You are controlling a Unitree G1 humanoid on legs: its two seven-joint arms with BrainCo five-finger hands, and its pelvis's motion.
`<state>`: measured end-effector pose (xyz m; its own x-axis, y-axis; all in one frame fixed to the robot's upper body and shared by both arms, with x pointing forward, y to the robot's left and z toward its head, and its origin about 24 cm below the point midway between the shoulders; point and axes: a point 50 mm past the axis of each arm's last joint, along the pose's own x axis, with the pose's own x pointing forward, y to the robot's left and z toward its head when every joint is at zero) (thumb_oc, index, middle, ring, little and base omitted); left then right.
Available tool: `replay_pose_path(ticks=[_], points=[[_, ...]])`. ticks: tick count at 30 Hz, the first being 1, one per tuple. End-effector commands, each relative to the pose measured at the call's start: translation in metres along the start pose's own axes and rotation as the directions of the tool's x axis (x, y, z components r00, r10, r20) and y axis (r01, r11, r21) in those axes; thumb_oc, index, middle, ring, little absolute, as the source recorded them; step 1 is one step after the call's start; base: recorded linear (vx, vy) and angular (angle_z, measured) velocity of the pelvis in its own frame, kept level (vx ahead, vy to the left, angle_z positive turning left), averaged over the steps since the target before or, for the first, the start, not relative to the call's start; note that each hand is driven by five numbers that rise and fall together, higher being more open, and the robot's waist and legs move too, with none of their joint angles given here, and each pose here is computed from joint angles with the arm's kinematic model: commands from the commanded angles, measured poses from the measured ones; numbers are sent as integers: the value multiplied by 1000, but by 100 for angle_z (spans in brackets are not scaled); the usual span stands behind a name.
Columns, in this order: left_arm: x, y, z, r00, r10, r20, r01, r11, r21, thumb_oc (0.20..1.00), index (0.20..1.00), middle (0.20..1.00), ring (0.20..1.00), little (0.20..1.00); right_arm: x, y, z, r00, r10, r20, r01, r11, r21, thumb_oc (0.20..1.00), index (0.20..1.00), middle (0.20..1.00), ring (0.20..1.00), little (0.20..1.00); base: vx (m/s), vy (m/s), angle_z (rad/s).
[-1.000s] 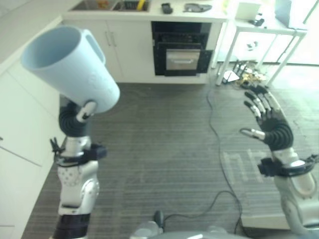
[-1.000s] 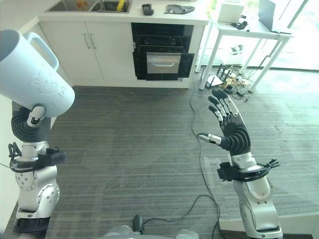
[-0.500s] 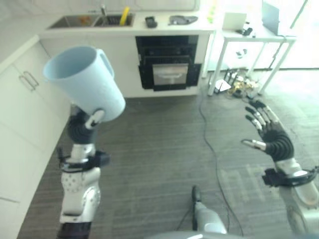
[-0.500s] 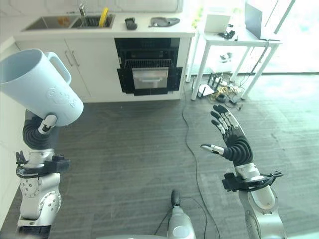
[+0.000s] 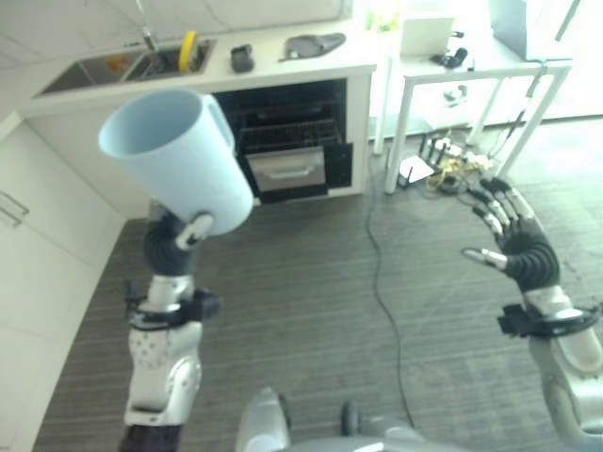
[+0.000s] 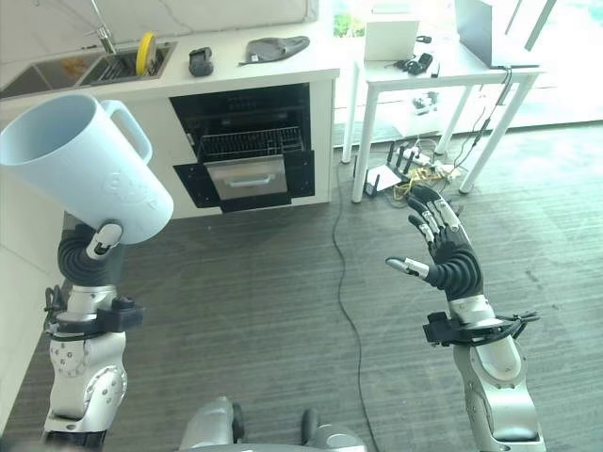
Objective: Place the dishes in the dishwasher.
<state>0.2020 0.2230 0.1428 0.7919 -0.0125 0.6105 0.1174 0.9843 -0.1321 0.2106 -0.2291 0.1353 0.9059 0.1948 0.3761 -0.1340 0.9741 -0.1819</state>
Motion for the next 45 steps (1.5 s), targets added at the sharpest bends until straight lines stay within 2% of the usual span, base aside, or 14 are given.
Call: replay_pose_path(ticks=[1, 5, 9, 15, 21, 27, 33, 40, 45], points=[[11, -1, 27, 985, -33, 171, 33, 999, 7, 200, 200, 200, 200, 200, 4, 1, 23, 993, 61, 106, -58, 998, -30, 1000, 1000, 1000, 1000, 1000, 367, 281, -43], [9, 3, 25, 983, -14, 185, 13, 1000, 7, 200, 200, 200, 200, 200, 5, -3, 26, 991, 75, 110, -71, 997, -37, 1000, 1000, 1000, 1000, 1000, 289, 329, -52], [21, 0, 28, 979, -31, 203, 27, 999, 19, 200, 200, 200, 200, 200, 4, 0, 30, 988, 85, 130, -84, 996, -15, 1000, 1000, 1000, 1000, 1000, 234, 327, -26], [34, -8, 28, 976, -118, 183, 112, 993, 39, 200, 200, 200, 200, 200, 12, 10, 26, 989, 25, 145, -30, 999, 28, 1000, 1000, 1000, 1000, 1000, 180, 240, 50], [31, -6, 29, 981, -101, 165, 91, 994, 64, 200, 200, 200, 200, 200, 11, 18, 18, 992, 51, 115, -56, 998, 34, 1000, 1000, 1000, 1000, 1000, 163, 207, 33], [30, -5, 30, 981, -102, 165, 93, 994, 64, 200, 200, 200, 200, 200, 7, 7, 22, 991, 56, 121, -60, 998, 30, 1000, 1000, 1000, 1000, 1000, 208, -95, -2], [30, -11, 32, 976, -137, 169, 125, 989, 83, 200, 200, 200, 200, 200, 8, 16, 21, 990, 47, 135, -54, 997, 52, 1000, 1000, 1000, 1000, 1000, 238, -281, 19], [32, -11, 30, 981, -94, 168, 88, 995, 43, 200, 200, 200, 200, 200, 18, 19, 25, 988, 53, 142, -58, 998, 32, 1000, 1000, 1000, 1000, 1000, 154, -274, 34], [27, -10, 29, 983, -98, 154, 95, 995, 32, 200, 200, 200, 200, 200, 10, 12, 23, 992, 51, 116, -54, 998, 28, 1000, 1000, 1000, 1000, 1000, 132, -238, -21]])
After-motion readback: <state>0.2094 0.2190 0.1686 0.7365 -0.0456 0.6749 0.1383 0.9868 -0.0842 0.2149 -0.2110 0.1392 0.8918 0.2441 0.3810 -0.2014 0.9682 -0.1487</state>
